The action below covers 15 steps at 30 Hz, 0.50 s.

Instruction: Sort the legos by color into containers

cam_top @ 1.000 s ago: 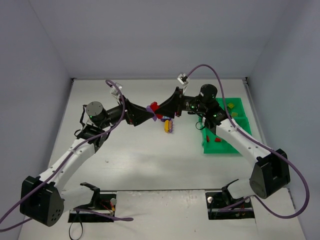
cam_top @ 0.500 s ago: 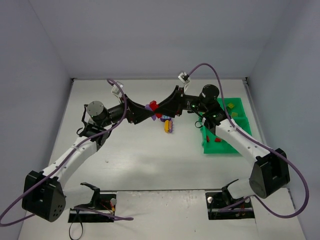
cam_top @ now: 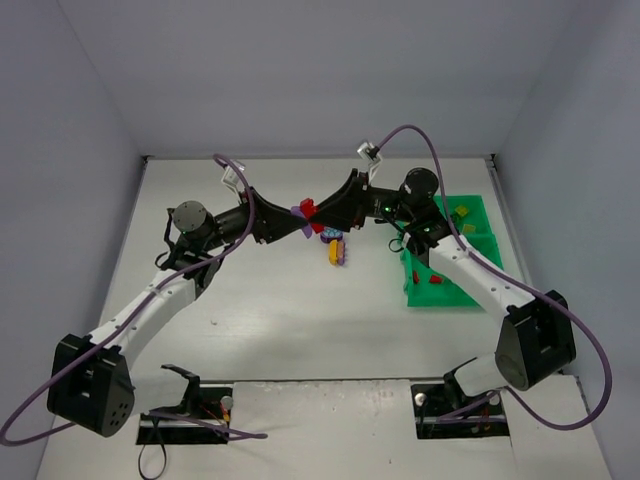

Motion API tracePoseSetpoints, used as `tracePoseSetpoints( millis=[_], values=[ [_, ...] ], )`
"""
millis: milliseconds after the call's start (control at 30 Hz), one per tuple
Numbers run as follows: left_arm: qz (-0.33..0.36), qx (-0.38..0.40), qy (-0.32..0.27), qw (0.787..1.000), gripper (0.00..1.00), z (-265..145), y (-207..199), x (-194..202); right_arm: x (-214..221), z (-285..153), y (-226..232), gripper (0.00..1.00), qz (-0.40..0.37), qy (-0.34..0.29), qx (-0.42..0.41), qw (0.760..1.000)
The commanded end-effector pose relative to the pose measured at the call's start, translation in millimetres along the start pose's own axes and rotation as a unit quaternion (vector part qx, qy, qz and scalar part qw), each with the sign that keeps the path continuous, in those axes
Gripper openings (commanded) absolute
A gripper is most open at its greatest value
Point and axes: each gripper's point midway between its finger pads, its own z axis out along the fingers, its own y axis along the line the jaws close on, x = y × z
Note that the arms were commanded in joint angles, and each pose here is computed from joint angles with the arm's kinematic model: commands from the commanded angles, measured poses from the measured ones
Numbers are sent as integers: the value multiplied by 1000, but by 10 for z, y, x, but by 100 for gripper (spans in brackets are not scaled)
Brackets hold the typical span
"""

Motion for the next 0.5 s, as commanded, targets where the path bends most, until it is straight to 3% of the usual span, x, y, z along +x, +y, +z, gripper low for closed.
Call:
tracePoseSetpoints(
  millis=[0,67,233,467],
  values=[
    [64,66,-28,995,9,12,-401,-239,-96,12,142,0,-42,-13,-31,999],
    [65,70,-27,995,0,-1,-418,-231,-104,-15,105,0,-41,-15,-25,999],
    [68,69,-25,995,0,-51,-412,-160,-137,-189,-19,0,-41,-24,-2,999],
    [67,63,-24,995,0,-144,-384,-91,-245,-748,-310,0,-50,-42,73,995]
  ],
)
